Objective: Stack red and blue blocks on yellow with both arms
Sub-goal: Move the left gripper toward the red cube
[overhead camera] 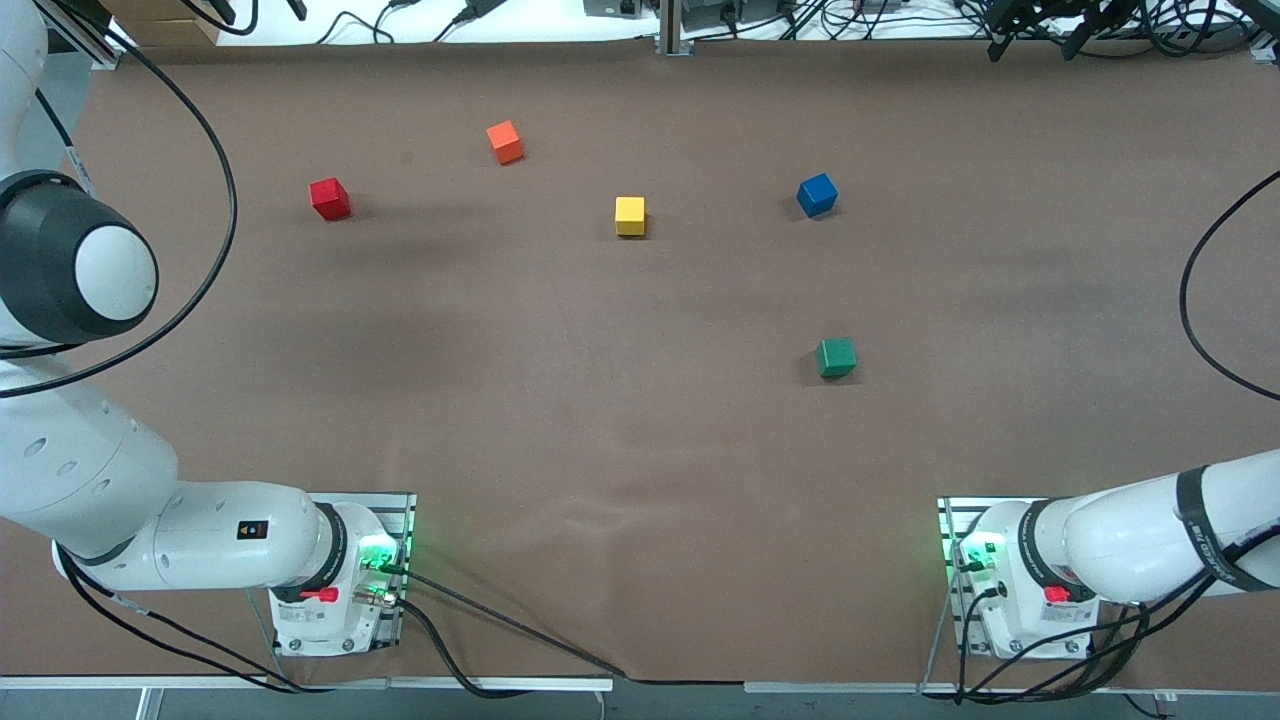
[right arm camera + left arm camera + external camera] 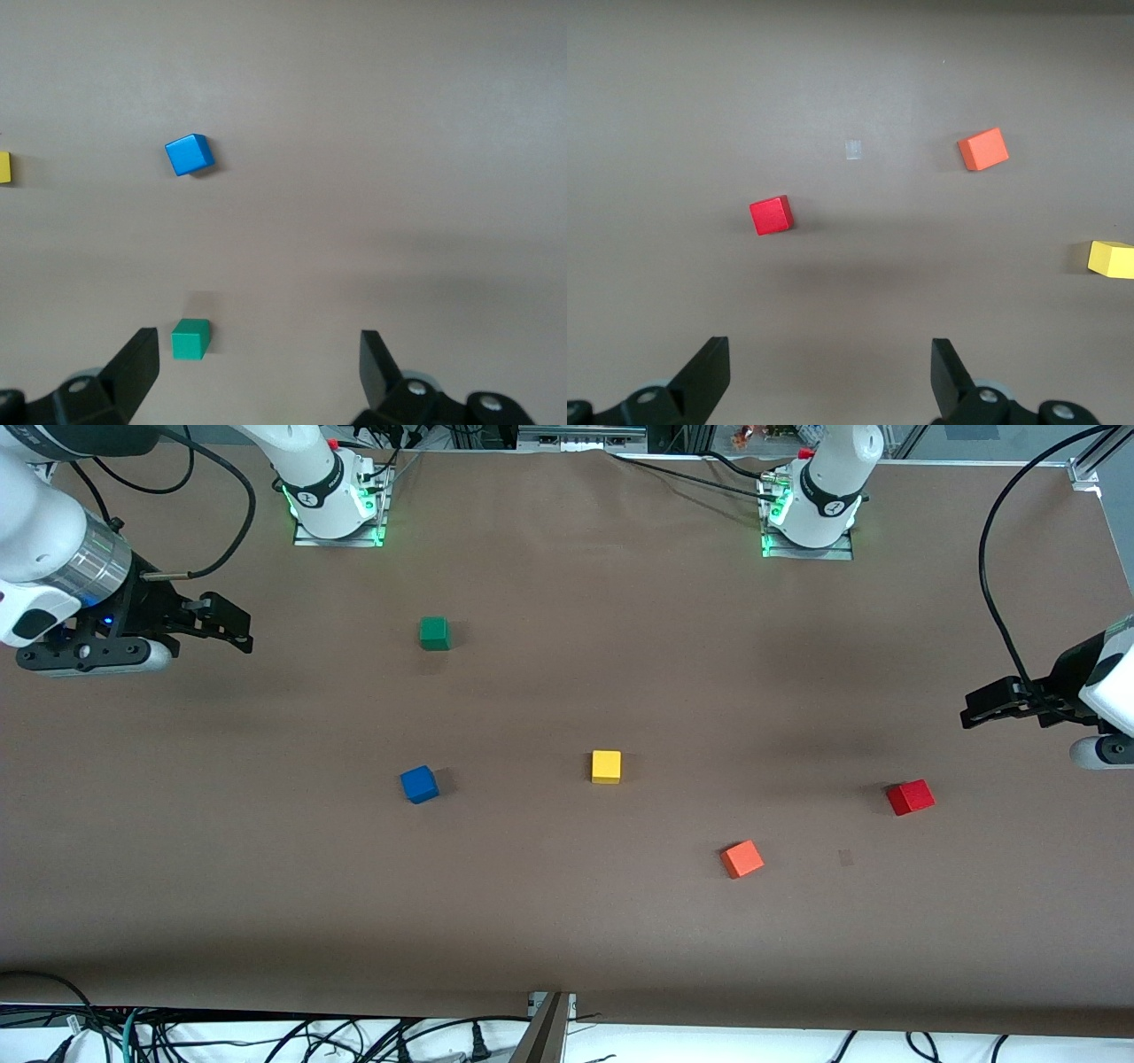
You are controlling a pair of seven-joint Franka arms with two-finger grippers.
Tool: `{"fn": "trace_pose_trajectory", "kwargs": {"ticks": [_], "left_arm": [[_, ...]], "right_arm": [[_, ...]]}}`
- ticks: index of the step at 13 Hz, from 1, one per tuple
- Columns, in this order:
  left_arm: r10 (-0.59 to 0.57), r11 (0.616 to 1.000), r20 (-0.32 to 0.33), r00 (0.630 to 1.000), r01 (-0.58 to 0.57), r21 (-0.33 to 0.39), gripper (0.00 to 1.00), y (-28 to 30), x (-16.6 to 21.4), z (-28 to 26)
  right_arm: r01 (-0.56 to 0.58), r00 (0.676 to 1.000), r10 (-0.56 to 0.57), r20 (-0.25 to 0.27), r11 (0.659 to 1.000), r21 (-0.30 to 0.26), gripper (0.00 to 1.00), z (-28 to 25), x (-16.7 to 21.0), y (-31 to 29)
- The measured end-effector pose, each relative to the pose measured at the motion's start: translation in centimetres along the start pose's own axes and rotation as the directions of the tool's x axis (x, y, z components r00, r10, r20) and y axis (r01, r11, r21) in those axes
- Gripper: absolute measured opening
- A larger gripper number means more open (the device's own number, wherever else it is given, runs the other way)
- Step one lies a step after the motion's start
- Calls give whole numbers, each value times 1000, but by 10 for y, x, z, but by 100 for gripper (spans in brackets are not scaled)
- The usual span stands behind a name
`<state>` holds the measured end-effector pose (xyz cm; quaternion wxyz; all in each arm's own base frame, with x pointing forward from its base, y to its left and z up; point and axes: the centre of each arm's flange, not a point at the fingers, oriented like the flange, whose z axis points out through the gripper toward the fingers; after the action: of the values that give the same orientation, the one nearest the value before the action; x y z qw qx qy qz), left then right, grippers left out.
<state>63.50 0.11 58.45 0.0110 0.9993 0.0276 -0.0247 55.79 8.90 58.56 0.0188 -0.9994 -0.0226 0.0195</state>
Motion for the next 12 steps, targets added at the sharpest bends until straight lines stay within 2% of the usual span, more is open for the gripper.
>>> {"fn": "trace_pose_trajectory", "kwargs": {"ticks": [4,8,12], "left_arm": [[1,1000,-2,1000,-1,0,100,0,0,-1],[-1,1000,-1,1000,1,0,100,-1,5,3],[-22,999,28,999,21,24,100,-17,32,51]], "right_arm": [[1,1000,-1,4,1000,-21,100,4,2,2],[5,1000,-6,-25,999,-48,100,-4,7,2],[20,999,-21,-39,999,-49,100,-5,17,-8]]}}
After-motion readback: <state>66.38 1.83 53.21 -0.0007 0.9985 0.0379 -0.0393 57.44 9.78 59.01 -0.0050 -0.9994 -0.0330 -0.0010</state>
